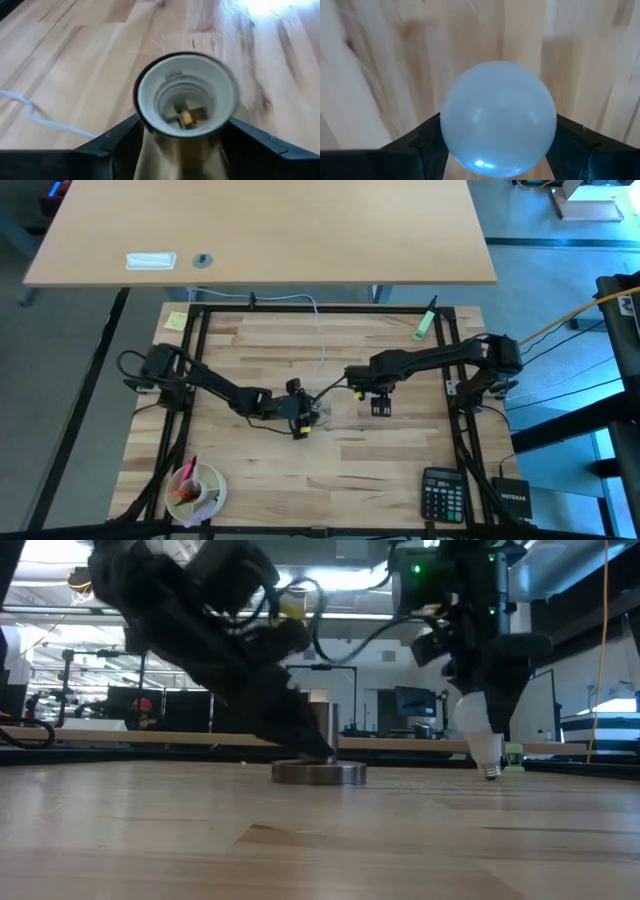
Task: Screw lightbulb
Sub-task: Remove the lightbulb from the lamp, then return to Home Position
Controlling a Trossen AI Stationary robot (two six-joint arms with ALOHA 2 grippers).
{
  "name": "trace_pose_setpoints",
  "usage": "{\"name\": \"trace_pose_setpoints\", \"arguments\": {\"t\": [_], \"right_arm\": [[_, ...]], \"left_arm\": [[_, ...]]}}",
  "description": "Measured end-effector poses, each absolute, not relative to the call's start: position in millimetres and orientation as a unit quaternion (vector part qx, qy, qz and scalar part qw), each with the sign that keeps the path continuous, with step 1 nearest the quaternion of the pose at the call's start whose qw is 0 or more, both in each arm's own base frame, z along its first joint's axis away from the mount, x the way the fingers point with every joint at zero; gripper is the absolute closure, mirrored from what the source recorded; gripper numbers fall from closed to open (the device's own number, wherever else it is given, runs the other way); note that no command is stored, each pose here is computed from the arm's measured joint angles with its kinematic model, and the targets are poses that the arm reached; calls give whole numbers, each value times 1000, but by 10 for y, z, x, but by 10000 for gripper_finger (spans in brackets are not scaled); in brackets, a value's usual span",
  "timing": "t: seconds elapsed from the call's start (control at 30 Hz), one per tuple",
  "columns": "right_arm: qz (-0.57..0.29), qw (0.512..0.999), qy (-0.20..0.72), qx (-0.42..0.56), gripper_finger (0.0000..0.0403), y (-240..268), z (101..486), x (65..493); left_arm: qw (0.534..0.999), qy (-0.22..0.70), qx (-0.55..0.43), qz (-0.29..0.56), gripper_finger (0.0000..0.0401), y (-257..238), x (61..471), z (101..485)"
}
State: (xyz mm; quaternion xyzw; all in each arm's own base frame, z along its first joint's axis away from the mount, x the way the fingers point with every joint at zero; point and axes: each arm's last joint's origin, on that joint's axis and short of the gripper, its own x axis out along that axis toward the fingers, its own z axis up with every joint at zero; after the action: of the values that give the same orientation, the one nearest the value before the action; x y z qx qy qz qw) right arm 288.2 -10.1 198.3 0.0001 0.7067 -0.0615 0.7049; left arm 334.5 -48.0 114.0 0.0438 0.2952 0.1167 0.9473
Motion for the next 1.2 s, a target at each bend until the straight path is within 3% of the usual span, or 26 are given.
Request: {"name": "trace_pose_setpoints", "arguments": {"t": [0.17, 0.37, 0.6, 0.87, 1.07, 1.2], "right_arm": [[-69, 691, 719, 22, 139, -210, 1981, 2843], [-69, 717, 693, 27, 134, -337, 1928, 2896], [-84, 768, 634, 32, 106, -465, 1770, 2997], [-67, 783, 617, 52, 73, -523, 1574, 2942], [-61, 788, 610, 67, 53, -505, 2069, 2998], [-49, 822, 564, 53, 59, -383, 2497, 2917]], "left_arm": [[932, 338, 54, 116, 154, -453, 3167, 1417], [929, 347, 44, 119, 153, -443, 2981, 1723], [923, 365, 34, 114, 153, -521, 2884, 1762], [925, 362, 27, 112, 152, -558, 2881, 1766], [930, 353, 21, 99, 152, -558, 2802, 1955], [944, 318, 21, 80, 165, -526, 2654, 2249]]}}
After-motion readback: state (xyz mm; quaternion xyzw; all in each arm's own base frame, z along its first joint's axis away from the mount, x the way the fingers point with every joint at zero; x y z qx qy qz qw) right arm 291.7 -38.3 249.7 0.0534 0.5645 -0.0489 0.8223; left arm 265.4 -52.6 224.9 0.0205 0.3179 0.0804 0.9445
